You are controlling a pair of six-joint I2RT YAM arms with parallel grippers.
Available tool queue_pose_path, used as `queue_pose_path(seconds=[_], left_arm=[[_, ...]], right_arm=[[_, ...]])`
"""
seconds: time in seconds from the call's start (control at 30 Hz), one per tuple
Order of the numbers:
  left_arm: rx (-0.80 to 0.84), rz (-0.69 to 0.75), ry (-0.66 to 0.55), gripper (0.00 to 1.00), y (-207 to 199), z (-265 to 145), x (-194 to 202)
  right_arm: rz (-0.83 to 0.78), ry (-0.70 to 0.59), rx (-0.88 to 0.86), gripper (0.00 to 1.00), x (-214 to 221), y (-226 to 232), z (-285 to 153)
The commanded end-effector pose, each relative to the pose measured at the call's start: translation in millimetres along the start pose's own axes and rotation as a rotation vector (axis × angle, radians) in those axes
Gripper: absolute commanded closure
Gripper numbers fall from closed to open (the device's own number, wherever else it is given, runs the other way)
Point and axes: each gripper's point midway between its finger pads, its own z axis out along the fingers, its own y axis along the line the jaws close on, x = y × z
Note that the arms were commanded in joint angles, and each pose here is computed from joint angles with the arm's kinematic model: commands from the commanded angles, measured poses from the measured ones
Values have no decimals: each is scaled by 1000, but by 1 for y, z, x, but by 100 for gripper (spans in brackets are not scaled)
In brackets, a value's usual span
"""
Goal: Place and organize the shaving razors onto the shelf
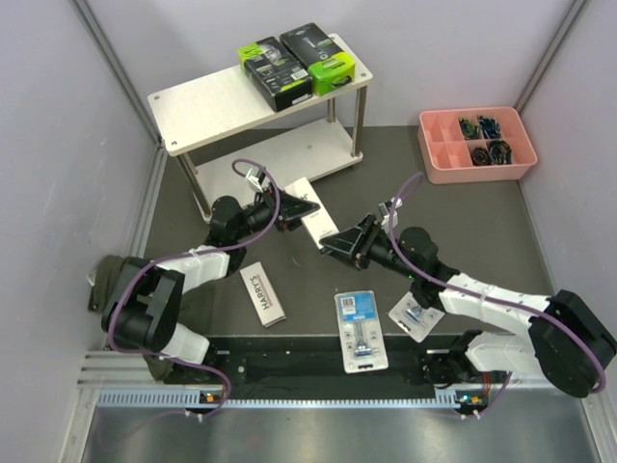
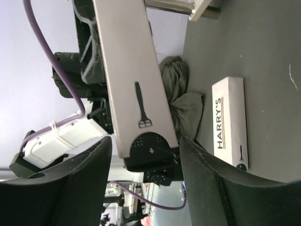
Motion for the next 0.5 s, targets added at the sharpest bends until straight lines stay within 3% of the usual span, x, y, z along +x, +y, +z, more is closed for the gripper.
queue_pose_path(seconds=[0.0,0.1,0.3,0.43,0.47], left_arm=[[97,74,0,98,-30,3,-1],[95,67,5,98,-28,4,1],[100,68,3,96,-29,5,1],[97,68,2,85,-28,5,1],[96,67,4,76,-27,5,2]], right_arm=[[-43,-77,-130,42,-22,43,6],[-40,-71,-135,45,-21,42,7],[-31,-55,-150,65,-18,44,8],[-36,-60,-142,73,-19,45,5],[-38,-61,-140,76,-19,46,5]])
